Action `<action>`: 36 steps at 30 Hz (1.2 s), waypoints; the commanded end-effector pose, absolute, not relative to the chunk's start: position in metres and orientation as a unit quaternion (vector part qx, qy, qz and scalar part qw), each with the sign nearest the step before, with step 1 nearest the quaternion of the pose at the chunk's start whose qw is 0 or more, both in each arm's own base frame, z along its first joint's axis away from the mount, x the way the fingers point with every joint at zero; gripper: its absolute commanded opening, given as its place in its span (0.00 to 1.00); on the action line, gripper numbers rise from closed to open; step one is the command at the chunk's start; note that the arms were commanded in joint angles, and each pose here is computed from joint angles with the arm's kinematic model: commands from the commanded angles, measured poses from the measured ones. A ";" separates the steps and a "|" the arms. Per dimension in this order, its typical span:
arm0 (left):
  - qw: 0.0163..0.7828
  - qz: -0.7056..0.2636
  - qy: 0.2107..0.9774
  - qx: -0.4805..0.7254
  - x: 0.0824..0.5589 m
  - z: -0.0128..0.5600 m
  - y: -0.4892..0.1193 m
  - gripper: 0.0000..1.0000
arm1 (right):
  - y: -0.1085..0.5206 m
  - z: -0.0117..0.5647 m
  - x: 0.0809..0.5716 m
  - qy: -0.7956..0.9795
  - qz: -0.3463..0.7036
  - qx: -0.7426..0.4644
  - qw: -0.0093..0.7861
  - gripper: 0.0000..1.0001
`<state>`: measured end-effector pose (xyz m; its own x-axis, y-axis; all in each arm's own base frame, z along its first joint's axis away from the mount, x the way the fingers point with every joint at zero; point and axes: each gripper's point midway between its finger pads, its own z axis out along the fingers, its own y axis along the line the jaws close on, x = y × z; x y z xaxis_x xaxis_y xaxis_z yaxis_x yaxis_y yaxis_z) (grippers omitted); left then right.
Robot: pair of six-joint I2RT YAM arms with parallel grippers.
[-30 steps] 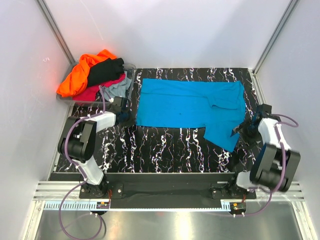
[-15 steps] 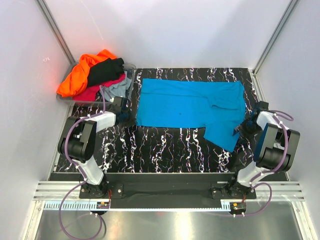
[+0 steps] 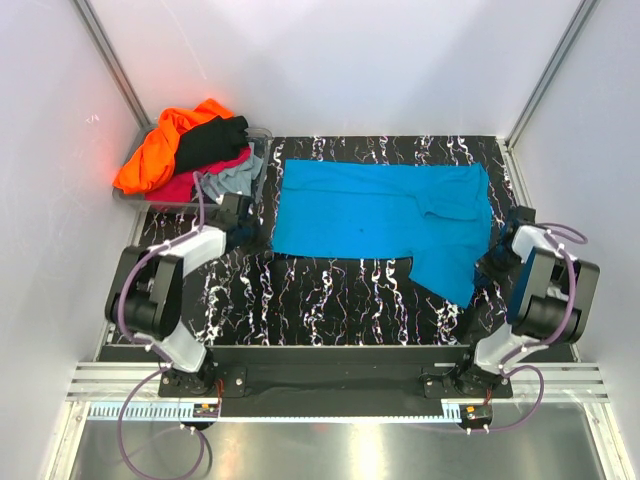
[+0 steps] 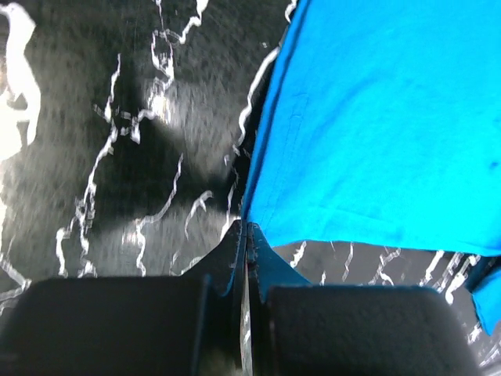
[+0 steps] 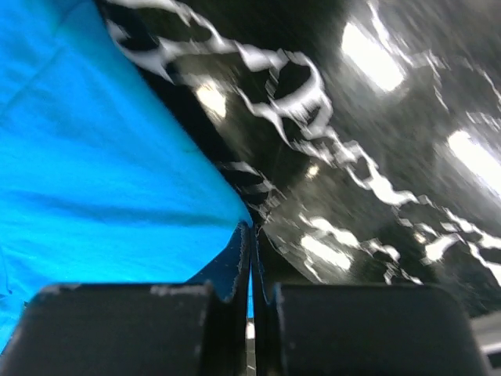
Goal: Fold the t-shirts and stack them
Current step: Fold the tshirt
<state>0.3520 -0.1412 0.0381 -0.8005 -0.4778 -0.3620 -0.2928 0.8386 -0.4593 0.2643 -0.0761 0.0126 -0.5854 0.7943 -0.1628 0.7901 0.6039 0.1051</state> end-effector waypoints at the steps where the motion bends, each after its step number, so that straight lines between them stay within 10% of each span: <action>1: 0.256 -0.206 0.924 -0.195 0.339 0.059 -0.138 0.00 | -0.081 0.031 0.241 0.893 -0.018 0.436 0.109 0.00; 15: 0.245 -0.213 0.927 -0.185 0.281 0.076 -0.133 0.00 | -0.065 0.110 0.226 0.880 0.014 0.445 0.163 0.00; 36: 0.275 -0.130 0.939 -0.159 0.449 0.104 -0.142 0.00 | -0.091 0.136 0.441 0.893 0.130 0.364 0.229 0.00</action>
